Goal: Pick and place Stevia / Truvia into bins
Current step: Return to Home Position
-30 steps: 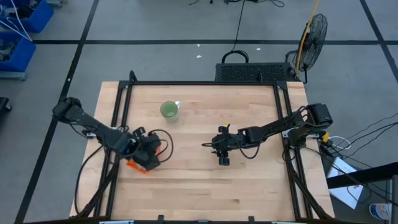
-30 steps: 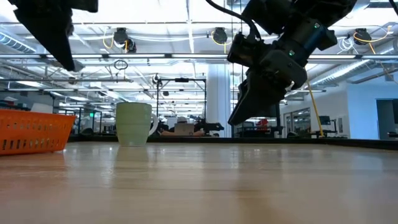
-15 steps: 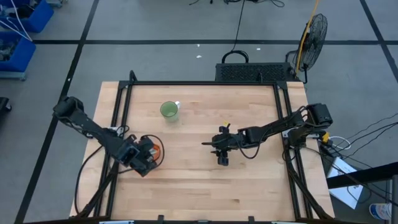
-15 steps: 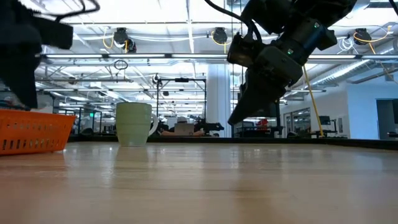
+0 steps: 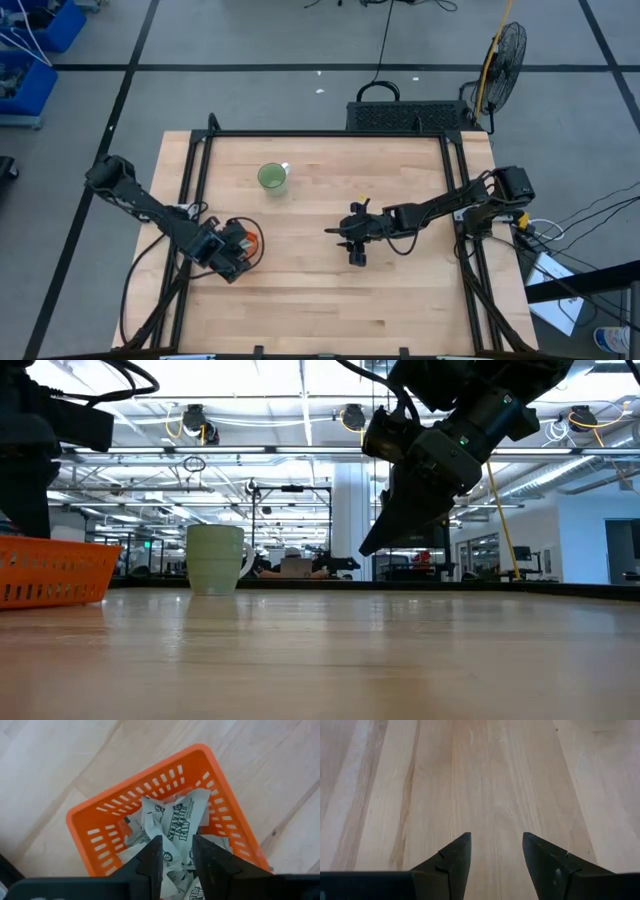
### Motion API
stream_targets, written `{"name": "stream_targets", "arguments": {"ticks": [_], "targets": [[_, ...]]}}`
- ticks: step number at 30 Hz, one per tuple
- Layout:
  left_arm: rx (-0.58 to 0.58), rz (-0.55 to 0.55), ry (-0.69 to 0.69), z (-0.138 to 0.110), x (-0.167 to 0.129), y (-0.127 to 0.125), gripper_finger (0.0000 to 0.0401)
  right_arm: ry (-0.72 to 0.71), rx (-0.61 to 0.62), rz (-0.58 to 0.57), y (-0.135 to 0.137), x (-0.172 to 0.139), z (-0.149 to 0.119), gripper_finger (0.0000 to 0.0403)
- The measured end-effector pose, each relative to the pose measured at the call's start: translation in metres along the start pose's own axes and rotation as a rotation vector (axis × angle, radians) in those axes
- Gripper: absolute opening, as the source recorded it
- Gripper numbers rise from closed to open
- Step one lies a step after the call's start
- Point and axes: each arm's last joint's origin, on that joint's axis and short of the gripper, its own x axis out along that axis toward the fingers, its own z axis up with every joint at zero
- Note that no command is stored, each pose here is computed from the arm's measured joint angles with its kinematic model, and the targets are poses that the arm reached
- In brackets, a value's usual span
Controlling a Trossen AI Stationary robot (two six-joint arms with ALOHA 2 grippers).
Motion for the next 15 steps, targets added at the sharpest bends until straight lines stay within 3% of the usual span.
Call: {"name": "stream_targets", "arguments": {"ticks": [7, 11, 15], "targets": [[0.019, 0.042, -0.063, 0.011, -0.006, 0.005, 0.0113, -0.016, 0.004, 0.002, -0.001, -0.008, 0.004, 0.0171], [-0.056, 0.049, -0.085, 0.026, -0.042, 0.024, 0.0113, -0.110, 0.012, 0.017, -0.002, -0.050, 0.020, 0.0171], [-0.046, -0.029, -0.265, 0.034, -0.092, 0.053, 0.0113, -0.215, 0.017, 0.034, -0.007, -0.109, 0.030, 0.0171]]}}
